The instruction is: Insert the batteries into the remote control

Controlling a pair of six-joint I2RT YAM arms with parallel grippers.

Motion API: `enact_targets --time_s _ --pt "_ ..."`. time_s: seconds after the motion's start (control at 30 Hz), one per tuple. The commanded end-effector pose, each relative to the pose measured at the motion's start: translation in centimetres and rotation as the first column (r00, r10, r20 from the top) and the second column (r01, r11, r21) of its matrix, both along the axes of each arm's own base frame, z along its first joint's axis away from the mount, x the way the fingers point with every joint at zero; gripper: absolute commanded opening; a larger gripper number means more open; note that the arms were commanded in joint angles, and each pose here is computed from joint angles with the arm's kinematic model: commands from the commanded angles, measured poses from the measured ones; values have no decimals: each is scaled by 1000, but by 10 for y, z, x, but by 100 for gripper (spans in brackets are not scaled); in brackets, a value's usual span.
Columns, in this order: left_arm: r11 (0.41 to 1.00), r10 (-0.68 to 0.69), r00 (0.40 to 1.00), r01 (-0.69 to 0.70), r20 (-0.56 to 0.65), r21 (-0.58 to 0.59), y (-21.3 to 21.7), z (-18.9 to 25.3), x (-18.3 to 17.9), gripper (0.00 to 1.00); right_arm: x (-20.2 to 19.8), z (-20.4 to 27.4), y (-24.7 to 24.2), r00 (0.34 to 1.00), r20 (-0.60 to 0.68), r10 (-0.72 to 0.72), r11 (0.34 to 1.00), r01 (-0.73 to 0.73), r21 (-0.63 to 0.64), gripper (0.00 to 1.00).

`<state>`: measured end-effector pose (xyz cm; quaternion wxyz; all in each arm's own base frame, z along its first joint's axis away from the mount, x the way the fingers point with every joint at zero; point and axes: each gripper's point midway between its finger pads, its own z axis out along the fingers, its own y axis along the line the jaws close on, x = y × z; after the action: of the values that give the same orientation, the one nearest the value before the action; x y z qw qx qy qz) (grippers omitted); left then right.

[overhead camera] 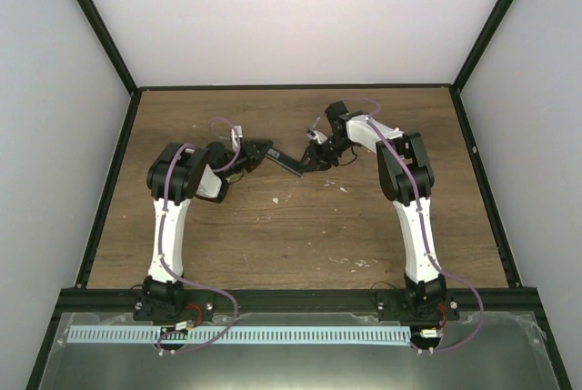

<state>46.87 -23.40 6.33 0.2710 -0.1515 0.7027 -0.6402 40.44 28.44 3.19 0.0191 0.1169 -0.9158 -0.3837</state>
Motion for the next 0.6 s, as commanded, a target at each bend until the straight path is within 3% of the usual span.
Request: enact_targets --time_s 0.0,0.57 --pt "938 -343 939 342 -20 -48 -72 3 -70 0 26 47 72 962 260 87 967 -144 209 24" --pt "938 -344 939 343 -18 -49 -71 3 -71 0 32 60 77 946 302 121 957 -193 219 27"
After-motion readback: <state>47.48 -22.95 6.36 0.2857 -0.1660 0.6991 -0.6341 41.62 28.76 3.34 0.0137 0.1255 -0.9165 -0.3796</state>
